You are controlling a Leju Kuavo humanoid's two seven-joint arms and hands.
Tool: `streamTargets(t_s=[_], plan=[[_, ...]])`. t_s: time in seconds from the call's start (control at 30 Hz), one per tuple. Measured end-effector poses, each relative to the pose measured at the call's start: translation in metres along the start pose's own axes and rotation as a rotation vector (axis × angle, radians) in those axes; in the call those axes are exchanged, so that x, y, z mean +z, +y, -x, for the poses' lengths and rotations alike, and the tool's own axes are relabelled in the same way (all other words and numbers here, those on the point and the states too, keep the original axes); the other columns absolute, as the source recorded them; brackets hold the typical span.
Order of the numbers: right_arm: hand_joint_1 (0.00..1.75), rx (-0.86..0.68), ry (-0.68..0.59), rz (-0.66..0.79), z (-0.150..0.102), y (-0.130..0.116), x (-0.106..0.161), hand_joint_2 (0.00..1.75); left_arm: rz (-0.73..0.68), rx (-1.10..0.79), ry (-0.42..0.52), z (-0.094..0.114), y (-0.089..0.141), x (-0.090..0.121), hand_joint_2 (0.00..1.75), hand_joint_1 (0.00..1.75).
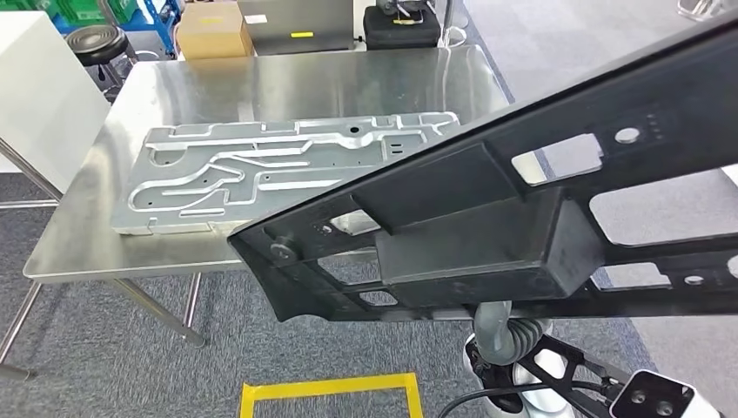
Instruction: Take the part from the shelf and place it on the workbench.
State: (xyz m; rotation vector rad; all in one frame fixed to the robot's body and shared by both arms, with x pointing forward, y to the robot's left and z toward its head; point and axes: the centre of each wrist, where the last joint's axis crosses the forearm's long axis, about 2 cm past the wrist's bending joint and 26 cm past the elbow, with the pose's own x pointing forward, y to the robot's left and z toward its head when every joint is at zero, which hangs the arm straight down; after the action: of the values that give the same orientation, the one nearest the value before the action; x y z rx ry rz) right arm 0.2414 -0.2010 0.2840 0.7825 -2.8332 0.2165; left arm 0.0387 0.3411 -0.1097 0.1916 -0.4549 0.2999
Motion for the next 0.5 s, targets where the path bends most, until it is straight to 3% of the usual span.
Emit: streamTargets(t_s=[0.17, 0.27, 0.5], plan=[[1.75, 0.126, -0.003, 0.074, -0.007, -0.005, 0.0, 1.75, -0.01, 0.006, -0.002, 0.002, 0.001, 0.001, 1.75, 0.0], [1.75, 0.261, -0.003, 0.105, 0.001, -0.028, -0.006, 1.75, 0.0, 0.004, -0.014, -0.001, 0.0, 0.0, 1.75, 0.0], [1.75, 1.192, 0.217, 0.178, 0.048, -0.163, -0.028, 1.75, 0.044, -0.028, -0.041, -0.008, -0.002, -0.003, 1.75, 0.0]])
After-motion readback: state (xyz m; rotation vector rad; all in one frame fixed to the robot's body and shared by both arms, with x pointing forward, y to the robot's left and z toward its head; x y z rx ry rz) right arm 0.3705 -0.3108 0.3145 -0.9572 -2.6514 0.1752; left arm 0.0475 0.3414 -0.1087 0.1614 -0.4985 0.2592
